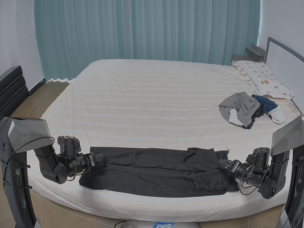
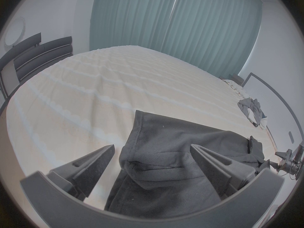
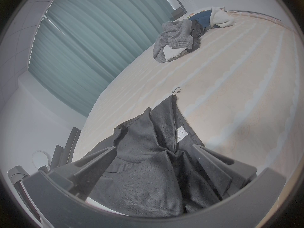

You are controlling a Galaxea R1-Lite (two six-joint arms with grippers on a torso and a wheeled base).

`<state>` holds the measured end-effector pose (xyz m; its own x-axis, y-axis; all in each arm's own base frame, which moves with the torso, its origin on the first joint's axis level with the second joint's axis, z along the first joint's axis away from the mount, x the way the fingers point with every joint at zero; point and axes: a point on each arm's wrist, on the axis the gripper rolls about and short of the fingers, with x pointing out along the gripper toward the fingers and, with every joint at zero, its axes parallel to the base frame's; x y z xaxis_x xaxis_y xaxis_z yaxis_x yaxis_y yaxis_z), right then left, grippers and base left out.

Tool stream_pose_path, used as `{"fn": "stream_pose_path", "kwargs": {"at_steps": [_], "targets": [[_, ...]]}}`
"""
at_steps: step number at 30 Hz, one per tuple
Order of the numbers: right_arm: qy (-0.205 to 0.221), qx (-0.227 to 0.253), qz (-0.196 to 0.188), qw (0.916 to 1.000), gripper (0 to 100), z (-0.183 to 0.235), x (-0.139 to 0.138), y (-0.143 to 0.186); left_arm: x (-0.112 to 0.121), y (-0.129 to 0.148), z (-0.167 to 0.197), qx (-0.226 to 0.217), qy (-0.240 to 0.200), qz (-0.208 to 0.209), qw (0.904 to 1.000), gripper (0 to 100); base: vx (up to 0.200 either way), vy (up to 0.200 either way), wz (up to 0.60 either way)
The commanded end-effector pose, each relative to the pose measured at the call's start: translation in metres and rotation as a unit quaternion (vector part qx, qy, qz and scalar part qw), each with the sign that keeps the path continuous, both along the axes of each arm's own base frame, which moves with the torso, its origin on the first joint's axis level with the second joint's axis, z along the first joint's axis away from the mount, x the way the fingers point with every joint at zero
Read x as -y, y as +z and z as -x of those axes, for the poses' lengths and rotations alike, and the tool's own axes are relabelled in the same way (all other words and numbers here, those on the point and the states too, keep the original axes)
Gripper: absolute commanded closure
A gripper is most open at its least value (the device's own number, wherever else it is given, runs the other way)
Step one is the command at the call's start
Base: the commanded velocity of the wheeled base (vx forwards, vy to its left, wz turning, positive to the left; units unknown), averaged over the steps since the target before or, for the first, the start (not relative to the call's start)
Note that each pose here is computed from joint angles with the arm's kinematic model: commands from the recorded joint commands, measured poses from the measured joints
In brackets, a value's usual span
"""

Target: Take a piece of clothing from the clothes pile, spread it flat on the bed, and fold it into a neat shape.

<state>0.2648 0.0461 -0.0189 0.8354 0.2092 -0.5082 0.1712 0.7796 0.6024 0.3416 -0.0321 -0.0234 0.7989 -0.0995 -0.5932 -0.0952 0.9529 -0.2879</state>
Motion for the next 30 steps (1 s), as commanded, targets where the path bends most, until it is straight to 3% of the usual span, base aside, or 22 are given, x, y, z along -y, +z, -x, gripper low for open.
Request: {"fn": "stream_pose_path", "kwargs": {"at_steps": [1,24,25,30], "targets": [[0.001,0.004,-0.001,1.0000,0,-0.001,0.000,0.000,0.005,-0.008,-0.011,0.001,0.012,0.025,0.9996,0,0.000,0.000,0.00],[0.002,0.004,-0.001,1.0000,0,-0.001,-0.001,0.000,0.014,-0.024,-0.006,-0.025,0.005,0.020,0.9995,0,0.000,0.000,0.00],[0.000,0.003,-0.002,1.0000,0,-0.001,0.000,0.000,0.013,-0.024,-0.006,-0.024,0.006,0.020,0.9995,100,0.000,0.000,0.00],[-0.001,0.002,-0.001,1.0000,0,-0.001,0.001,-0.001,0.012,-0.022,-0.003,-0.022,0.007,0.021,0.9995,100,0.000,0.000,0.00]]}}
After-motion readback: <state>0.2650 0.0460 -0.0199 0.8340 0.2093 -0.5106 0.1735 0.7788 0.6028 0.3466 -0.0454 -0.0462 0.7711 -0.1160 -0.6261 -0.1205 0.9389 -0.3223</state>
